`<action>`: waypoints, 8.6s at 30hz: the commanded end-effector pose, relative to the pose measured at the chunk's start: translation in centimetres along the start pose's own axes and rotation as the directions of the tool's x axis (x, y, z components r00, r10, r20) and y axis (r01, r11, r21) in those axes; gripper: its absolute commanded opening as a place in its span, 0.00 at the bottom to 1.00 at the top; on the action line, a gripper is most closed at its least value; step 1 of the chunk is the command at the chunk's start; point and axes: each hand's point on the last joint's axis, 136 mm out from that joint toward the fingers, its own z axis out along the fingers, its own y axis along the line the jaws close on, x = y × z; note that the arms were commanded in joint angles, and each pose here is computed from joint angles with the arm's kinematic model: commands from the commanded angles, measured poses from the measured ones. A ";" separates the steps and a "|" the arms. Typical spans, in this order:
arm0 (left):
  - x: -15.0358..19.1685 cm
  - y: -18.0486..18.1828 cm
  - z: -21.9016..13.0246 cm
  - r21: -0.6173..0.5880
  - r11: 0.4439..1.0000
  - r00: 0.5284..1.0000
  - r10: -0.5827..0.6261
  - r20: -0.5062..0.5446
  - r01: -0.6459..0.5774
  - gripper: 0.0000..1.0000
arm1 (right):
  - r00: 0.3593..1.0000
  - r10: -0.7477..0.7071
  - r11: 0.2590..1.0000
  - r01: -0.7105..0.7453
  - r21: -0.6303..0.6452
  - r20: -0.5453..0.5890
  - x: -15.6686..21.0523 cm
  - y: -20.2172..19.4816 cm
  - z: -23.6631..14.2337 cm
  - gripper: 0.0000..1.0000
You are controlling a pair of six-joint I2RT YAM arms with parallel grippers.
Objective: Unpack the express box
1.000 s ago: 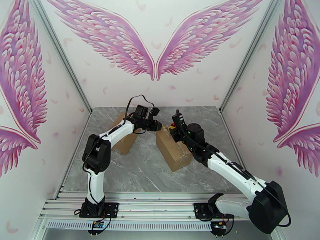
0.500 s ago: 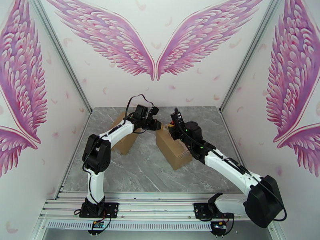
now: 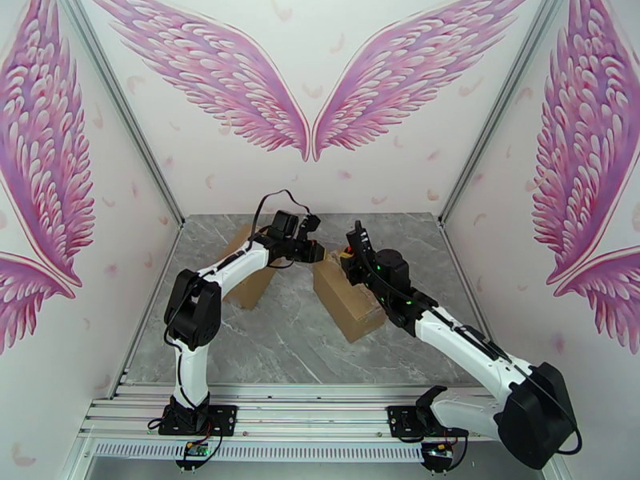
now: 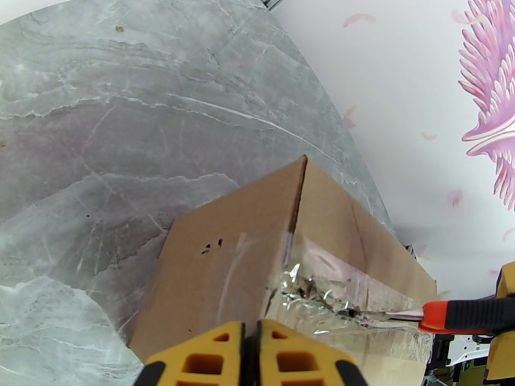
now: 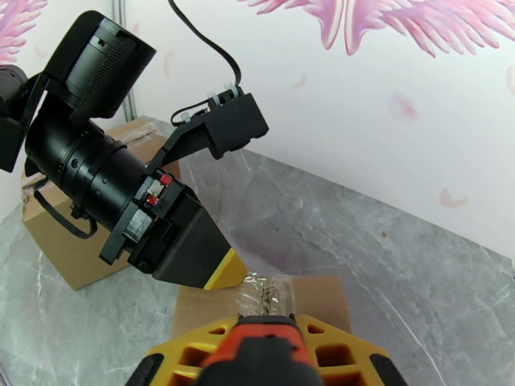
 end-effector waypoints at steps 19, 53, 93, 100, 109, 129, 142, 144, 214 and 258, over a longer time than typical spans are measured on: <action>2.9 7.2 -0.3 -0.269 0.958 0.993 -0.110 -0.034 0.097 0.05 | 0.987 0.036 0.999 -0.035 0.004 -0.157 5.4 0.2 -3.5 0.04; 1.8 5.4 -7.5 -0.279 0.956 0.993 -0.061 0.106 0.088 0.02 | 0.984 -0.012 0.983 -0.021 -0.184 -0.176 4.4 3.3 -1.8 0.04; 0.9 0.6 -4.8 -0.026 1.000 0.999 -0.001 0.046 0.003 0.52 | 0.984 -0.038 0.982 0.004 -0.188 -0.176 4.0 3.3 -1.3 0.04; 2.1 3.8 -4.0 -0.119 0.991 0.998 -0.056 0.009 0.057 0.35 | 0.984 -0.039 0.983 0.007 -0.181 -0.172 3.9 3.2 -1.4 0.04; 3.1 7.0 -3.6 -0.223 0.970 0.995 -0.101 -0.015 0.095 0.12 | 0.982 -0.072 0.986 0.044 -0.161 -0.172 3.6 2.7 -2.3 0.04; 3.3 10.1 -3.5 -0.324 0.940 0.992 -0.125 -0.036 0.106 0.00 | 0.968 -0.119 0.991 0.101 -0.092 -0.221 5.2 1.1 -6.3 0.04; 1.9 10.5 -4.9 -0.342 0.934 0.994 -0.113 -0.003 0.105 0.00 | 0.959 -0.112 0.993 0.102 -0.052 -0.259 6.4 0.3 -8.4 0.04; 1.8 10.5 -4.9 -0.341 0.934 0.994 -0.112 -0.002 0.105 0.00 | 0.959 -0.116 0.993 0.108 -0.047 -0.257 6.2 0.2 -8.8 0.04; 2.6 10.2 -8.7 -0.357 0.928 0.994 -0.087 0.062 0.103 0.00 | 0.998 -0.055 0.986 0.058 -0.157 0.022 0.0 2.7 -3.9 0.05; 3.5 6.5 -13.3 -0.355 0.893 0.944 -0.182 0.276 0.275 0.41 | 0.893 0.451 0.870 -0.441 0.221 0.009 6.5 -7.7 -7.5 0.03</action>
